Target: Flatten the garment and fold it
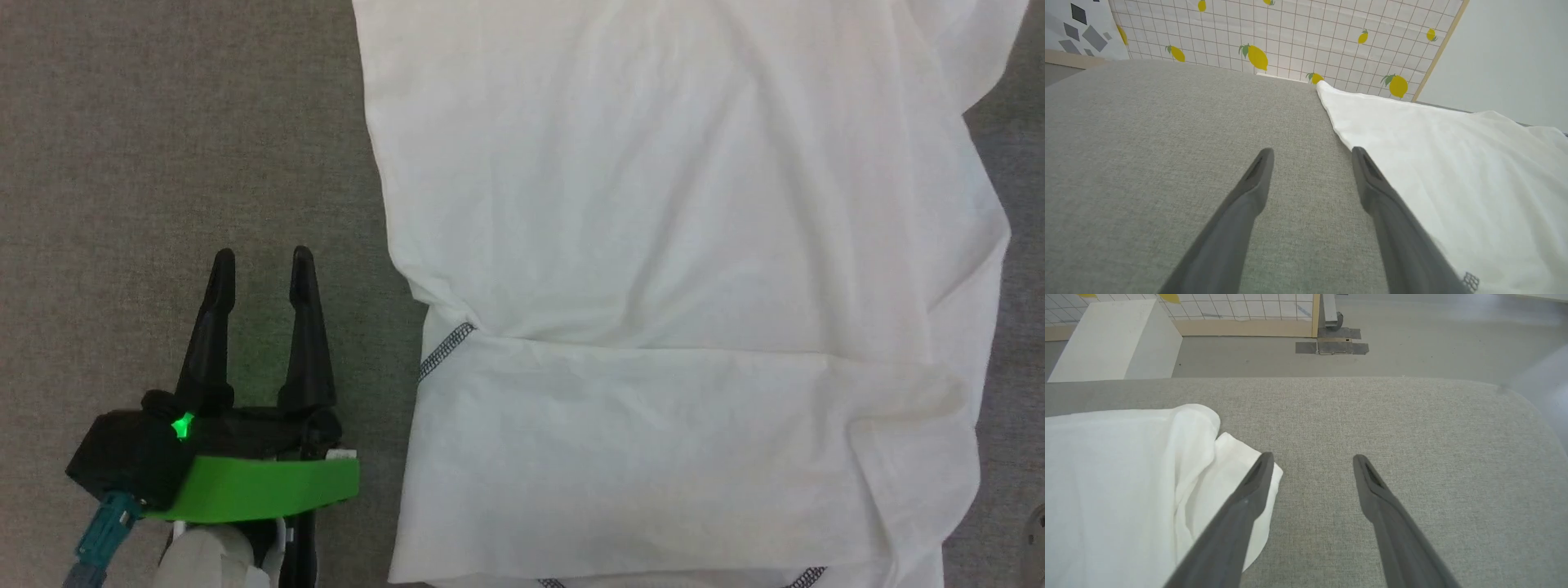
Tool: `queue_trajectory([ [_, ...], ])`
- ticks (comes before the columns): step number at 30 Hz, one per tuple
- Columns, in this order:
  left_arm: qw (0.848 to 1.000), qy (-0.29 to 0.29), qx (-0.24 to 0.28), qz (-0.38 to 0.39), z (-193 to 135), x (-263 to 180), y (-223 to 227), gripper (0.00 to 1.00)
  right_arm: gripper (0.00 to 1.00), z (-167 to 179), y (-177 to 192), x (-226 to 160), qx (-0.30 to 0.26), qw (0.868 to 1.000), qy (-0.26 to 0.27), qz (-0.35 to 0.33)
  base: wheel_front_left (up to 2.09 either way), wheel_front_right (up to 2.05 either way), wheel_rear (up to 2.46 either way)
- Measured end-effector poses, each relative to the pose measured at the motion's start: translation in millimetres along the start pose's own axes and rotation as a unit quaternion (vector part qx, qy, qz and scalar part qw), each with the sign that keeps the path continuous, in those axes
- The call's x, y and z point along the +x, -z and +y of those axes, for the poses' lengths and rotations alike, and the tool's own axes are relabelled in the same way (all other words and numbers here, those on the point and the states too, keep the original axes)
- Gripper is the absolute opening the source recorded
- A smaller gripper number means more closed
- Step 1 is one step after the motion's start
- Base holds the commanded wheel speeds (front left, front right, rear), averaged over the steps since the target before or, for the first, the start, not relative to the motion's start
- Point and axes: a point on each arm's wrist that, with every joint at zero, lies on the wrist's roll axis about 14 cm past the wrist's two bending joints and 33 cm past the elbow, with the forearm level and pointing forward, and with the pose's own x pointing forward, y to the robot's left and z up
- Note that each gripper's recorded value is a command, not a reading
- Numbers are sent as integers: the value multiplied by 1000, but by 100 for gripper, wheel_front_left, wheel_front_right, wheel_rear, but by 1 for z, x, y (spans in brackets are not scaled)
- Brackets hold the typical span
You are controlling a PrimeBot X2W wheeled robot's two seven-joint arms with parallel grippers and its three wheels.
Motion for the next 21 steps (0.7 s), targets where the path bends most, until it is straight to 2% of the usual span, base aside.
queue_trajectory([
  [10, 999, -31, 17, 33, 23, -4, 24, 100, 100, 37, 60, 46, 12, 995, -39, 92, 0, 0, 0],
  [11, 999, -33, 17, 35, 25, -5, 25, 100, 46, 38, 61, 48, 14, 995, -41, 94, 0, 0, 0],
  [12, 999, -35, 18, 36, 26, -5, 26, 100, 15, 39, 61, 49, 15, 995, -41, 93, 0, 0, 0],
  [13, 999, -35, 19, 37, 27, -6, 27, 100, 0, 39, 62, 50, 17, 995, -41, 93, 0, 0, 0],
  [17, 998, -38, 22, 39, 30, -7, 27, 100, 0, 38, 60, 49, 22, 995, -35, 88, 0, 0, 0],
  [21, 999, -33, 23, 24, 28, -9, 17, 100, 0, 15, 36, 35, 46, 998, -9, 31, 0, 0, 0],
])
